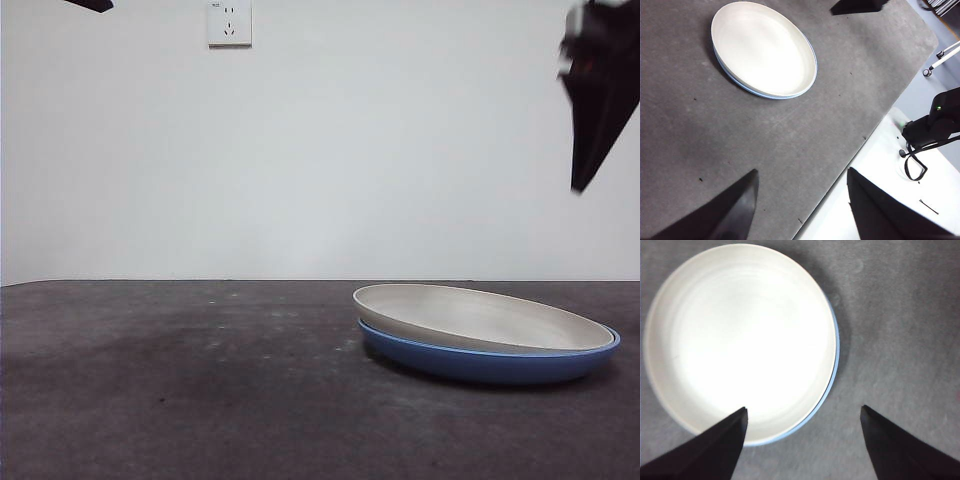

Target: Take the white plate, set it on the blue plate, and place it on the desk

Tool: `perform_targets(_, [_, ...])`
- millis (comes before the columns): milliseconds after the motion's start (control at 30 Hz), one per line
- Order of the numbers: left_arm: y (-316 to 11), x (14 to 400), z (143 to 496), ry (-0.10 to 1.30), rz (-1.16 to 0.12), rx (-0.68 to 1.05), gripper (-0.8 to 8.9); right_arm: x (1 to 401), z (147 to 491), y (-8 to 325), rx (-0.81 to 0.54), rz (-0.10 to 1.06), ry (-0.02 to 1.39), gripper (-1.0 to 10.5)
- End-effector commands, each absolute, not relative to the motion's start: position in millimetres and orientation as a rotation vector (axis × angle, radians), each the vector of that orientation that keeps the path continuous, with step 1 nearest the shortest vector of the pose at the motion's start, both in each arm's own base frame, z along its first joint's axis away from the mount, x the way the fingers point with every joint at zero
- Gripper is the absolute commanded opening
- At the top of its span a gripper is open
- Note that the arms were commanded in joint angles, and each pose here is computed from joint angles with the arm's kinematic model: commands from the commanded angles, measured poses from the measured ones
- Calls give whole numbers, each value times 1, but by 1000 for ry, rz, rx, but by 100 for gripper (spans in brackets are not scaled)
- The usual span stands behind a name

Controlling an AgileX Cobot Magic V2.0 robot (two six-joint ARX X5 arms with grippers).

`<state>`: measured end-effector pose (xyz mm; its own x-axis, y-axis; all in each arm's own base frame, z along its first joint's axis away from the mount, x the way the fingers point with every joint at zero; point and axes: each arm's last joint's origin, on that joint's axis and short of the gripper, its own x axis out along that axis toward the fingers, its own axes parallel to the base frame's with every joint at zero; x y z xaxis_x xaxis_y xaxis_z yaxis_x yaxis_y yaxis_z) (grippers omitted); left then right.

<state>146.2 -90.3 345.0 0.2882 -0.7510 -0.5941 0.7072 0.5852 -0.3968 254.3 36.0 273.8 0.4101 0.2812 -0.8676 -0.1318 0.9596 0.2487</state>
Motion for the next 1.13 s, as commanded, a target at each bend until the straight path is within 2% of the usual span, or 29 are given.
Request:
perform_targets(33, [-92,147,348,805,-992,-49,280,267,258,35,154,257,1131,362])
perform_targets(367, [-92,147,348,805,-992,-49,280,291,204,35,179,263,1169,361])
perform_targets(633, [-92,147,348,805,-991,-49,280,306,182,38,200,284,1178,359])
perform_targets(933, [-92,147,348,806,-991,-50,280,311,172,38,202,280,1187,161])
perform_targets(1133, [-92,147,348,809,-989,-54,280,312,167,38,204,275,1207,96])
